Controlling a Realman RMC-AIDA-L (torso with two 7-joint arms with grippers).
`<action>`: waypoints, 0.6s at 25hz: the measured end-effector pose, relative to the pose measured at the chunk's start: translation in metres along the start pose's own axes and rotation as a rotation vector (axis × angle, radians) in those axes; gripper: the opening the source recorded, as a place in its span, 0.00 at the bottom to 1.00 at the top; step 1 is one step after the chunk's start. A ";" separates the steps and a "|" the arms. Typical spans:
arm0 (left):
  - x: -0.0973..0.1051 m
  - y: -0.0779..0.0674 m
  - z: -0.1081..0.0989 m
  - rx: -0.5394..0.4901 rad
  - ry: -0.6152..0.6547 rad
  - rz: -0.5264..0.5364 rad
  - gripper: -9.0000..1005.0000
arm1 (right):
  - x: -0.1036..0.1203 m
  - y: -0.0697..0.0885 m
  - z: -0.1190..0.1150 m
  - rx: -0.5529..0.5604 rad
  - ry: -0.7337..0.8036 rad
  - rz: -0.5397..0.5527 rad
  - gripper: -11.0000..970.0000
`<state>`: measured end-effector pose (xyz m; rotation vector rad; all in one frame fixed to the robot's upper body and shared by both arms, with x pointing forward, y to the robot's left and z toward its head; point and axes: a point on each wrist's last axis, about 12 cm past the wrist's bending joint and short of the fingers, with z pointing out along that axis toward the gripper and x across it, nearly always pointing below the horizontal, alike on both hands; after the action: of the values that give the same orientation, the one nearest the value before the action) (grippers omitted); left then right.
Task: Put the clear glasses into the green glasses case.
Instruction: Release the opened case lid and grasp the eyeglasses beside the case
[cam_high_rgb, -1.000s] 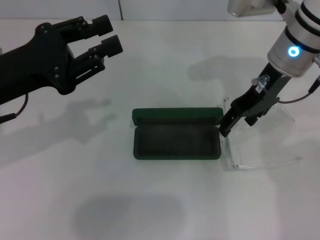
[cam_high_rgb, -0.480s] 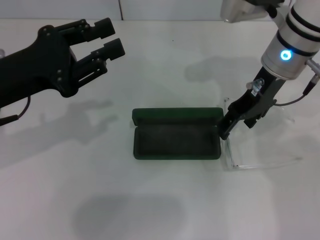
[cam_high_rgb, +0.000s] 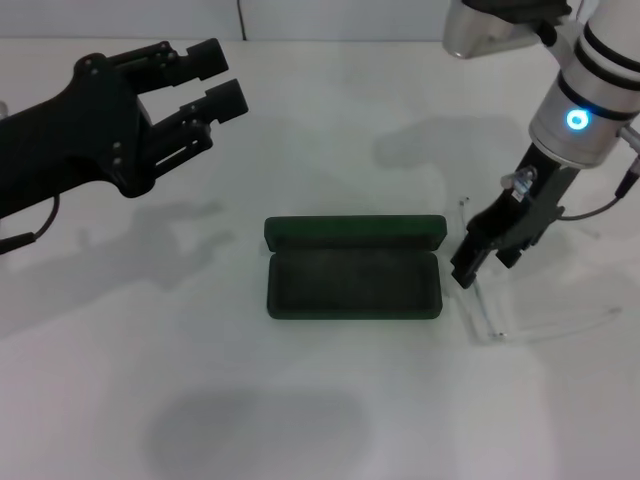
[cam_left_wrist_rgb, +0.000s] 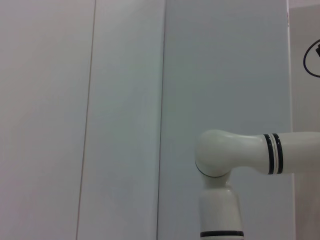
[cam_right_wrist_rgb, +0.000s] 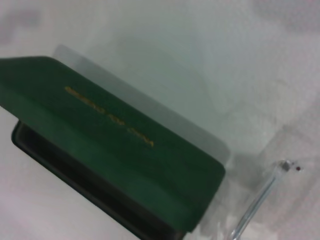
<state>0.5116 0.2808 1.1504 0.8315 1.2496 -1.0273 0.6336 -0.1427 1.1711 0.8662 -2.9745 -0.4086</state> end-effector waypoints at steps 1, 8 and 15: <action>0.000 0.000 0.000 -0.001 0.000 0.000 0.38 | 0.001 -0.001 0.001 0.003 0.007 0.001 0.71; 0.000 0.000 -0.003 -0.010 0.001 -0.001 0.38 | 0.012 -0.011 0.006 0.021 0.034 0.025 0.66; 0.000 0.000 -0.001 -0.004 -0.001 0.001 0.38 | 0.015 -0.017 0.008 0.026 0.021 0.036 0.61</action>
<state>0.5112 0.2822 1.1504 0.8282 1.2500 -1.0243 0.6288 -0.1621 1.1583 0.8130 -2.9775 -0.3588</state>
